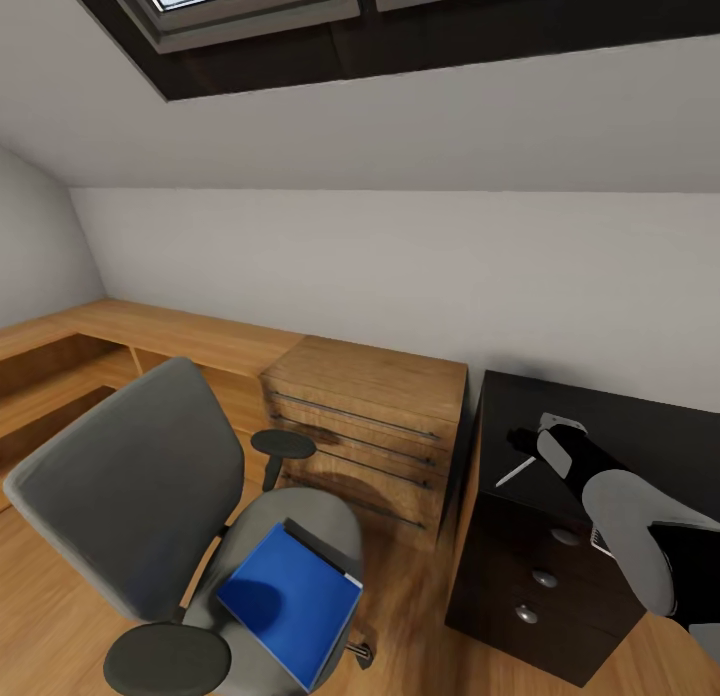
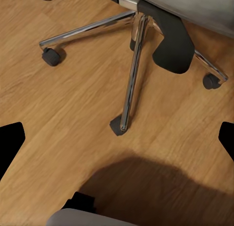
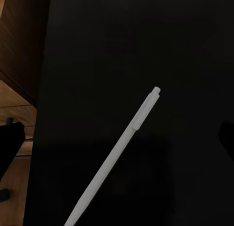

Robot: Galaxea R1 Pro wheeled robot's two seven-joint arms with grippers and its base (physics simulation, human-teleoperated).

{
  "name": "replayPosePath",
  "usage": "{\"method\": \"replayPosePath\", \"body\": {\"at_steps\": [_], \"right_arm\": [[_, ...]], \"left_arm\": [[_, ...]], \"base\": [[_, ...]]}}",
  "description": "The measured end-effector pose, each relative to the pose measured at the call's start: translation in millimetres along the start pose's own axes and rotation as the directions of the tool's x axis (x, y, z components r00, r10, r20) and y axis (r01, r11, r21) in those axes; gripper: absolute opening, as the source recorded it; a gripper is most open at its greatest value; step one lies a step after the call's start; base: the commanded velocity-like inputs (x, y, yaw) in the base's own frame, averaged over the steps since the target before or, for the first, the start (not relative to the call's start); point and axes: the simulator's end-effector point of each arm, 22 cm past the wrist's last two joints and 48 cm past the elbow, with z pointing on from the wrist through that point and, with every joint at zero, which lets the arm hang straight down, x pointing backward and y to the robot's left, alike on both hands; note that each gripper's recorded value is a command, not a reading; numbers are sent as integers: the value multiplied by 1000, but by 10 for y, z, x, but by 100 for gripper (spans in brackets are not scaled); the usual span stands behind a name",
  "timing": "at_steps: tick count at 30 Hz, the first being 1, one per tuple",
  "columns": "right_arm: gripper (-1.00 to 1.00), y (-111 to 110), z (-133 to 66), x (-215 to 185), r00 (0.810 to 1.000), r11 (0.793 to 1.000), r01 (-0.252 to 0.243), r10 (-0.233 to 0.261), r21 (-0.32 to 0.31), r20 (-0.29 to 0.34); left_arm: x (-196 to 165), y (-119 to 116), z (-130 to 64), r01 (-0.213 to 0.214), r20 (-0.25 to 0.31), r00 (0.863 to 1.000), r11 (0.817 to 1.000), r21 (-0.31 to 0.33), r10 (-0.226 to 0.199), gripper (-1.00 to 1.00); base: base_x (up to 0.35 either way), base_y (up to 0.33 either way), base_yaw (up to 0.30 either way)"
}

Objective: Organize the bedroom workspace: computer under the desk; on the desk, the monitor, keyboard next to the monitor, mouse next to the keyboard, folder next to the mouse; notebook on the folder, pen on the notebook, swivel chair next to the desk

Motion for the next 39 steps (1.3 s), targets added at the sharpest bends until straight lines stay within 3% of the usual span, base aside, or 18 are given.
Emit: {"method": "replayPosePath", "body": {"at_steps": [6, 9, 16, 17, 24, 36, 39], "right_arm": [[100, 3, -2, 17, 1000, 1000, 1, -1, -2, -10], [100, 29, -9, 94, 999, 1000, 8, -8, -7, -47], [100, 377, -245, -80, 992, 996, 24, -35, -85, -121], [100, 439, -307, 1, 987, 994, 31, -47, -105, -155], [100, 509, -429, -4, 992, 990, 52, -67, -133, -109], [100, 1039, -491, 411, 986, 977, 85, -111, -195, -126], [100, 1219, -511, 556, 980, 974, 122, -149, -192, -131]], "left_arm": [[3, 8, 0, 0, -1, 1000, 1000, -2, 0, 100], [4, 13, 1, -1, -1, 1000, 1000, -3, 1, 100], [13, 18, 1, -1, -5, 1000, 1000, -4, 1, 100], [38, 30, -2, -3, -10, 1000, 1000, -6, 3, 100], [150, 76, -14, -15, -34, 999, 1000, -15, 14, 100], [201, 103, -20, -20, -45, 999, 1000, -20, 19, 100], [210, 105, -21, -21, -47, 999, 1000, -21, 20, 100]], "base": [[0, 0, 0], [0, 0, 0], [0, 0, 2], [0, 0, 36], [0, 0, 145], [0, 0, 207], [0, 0, 209]]}}
